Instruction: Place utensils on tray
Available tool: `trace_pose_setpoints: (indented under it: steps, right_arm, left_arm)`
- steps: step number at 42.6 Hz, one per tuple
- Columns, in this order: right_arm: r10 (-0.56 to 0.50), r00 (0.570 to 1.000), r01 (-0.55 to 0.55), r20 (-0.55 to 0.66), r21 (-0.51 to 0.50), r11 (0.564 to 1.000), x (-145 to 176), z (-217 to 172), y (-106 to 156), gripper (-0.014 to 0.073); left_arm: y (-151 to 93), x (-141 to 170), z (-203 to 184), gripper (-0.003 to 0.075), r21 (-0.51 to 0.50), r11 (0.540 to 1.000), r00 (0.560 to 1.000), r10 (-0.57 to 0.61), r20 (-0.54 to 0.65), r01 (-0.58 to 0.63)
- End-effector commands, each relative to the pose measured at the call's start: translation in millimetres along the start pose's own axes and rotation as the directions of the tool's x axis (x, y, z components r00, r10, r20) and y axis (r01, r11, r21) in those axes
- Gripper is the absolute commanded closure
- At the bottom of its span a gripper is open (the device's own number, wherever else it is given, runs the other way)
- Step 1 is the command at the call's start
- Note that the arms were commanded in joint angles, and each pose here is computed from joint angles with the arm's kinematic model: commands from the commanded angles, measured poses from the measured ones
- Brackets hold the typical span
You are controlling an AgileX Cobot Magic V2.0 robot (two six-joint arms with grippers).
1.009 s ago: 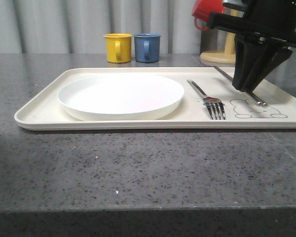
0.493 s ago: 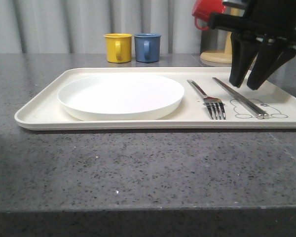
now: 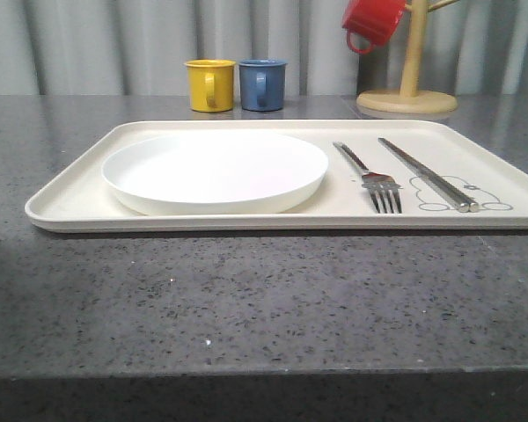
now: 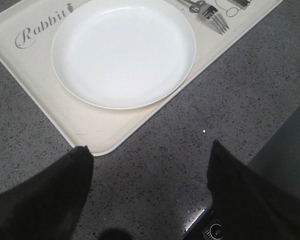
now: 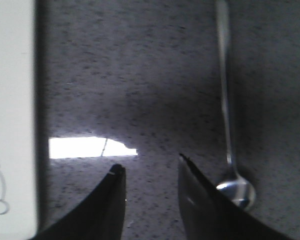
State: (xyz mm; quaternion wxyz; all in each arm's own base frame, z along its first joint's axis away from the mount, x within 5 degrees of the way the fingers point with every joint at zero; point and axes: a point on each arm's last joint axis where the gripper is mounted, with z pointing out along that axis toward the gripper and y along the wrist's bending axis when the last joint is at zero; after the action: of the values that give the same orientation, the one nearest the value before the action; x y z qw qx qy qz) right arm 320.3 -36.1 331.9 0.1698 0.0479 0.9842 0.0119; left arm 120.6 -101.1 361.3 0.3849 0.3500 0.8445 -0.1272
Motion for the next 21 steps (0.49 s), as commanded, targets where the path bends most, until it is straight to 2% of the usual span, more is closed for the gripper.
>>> trace_pose_setpoints:
  steps: [1, 11, 21]
  right_arm:
    - [0.018, 0.998, -0.021, 0.052, 0.048, 0.999, -3, -13, -20, 0.0305]
    - [0.046, 0.999, -0.044, -0.01, 0.127, 0.991, -7, 9, -46, 0.0305]
    - [0.043, 0.997, -0.034, -0.063, 0.141, 0.989, -12, 34, -51, 0.0305]
  left_arm:
    - [-1, -12, -8, 0.024, 0.005, 1.0, 0.995, -0.014, 0.099, 0.014]
    - [-1, -12, -8, 0.024, 0.005, 1.0, 0.995, -0.014, 0.099, 0.014]
    - [-1, -12, -8, 0.024, 0.005, 1.0, 0.995, -0.014, 0.099, 0.014]
